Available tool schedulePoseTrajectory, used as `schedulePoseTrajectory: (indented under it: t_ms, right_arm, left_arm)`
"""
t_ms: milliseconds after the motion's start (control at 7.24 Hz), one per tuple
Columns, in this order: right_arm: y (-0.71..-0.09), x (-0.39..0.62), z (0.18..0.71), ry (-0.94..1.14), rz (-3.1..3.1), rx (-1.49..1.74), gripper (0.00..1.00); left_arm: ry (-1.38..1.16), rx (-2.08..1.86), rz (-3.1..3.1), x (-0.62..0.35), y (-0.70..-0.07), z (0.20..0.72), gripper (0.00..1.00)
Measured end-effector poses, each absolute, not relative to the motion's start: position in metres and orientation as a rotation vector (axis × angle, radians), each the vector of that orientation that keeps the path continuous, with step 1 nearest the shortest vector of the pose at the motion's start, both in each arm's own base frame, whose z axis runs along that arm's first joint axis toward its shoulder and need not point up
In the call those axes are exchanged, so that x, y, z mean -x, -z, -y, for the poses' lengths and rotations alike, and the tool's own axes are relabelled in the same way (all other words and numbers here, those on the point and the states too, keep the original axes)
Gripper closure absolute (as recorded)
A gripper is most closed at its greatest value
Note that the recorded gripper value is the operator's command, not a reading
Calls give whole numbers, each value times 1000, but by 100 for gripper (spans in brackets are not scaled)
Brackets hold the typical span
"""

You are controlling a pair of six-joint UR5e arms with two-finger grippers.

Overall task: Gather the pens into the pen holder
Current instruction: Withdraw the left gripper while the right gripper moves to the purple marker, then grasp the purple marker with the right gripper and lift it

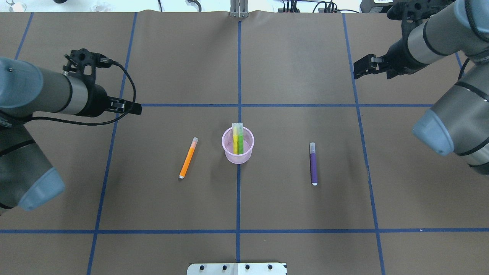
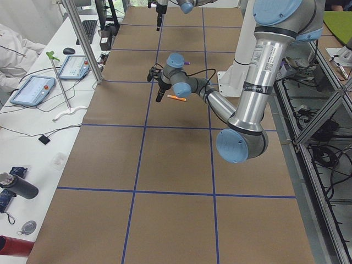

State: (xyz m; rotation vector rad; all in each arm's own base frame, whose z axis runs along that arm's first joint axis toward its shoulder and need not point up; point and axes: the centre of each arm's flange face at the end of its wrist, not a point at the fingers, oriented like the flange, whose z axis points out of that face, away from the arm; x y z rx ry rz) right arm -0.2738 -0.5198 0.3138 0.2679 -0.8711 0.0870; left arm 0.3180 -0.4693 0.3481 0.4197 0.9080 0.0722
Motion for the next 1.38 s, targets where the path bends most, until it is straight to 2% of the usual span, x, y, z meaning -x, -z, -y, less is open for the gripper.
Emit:
schedulePoseTrajectory:
  t_ms: [414, 690, 966, 1380]
  right_arm:
    - [-312, 358, 466, -179, 817, -269, 0]
    - [-318, 416, 424, -214, 773, -303, 2]
    - [-324, 453, 393, -218, 756, -316, 8]
    - [-335, 468, 379, -157, 764, -221, 2]
  left_arm:
    - [-171, -397, -753, -238, -415, 485, 0]
    - [-195, -411, -724, -218, -424, 490, 0]
    - [-201, -420, -724, -215, -421, 489, 0]
    - [-198, -432, -726, -213, -417, 488, 0]
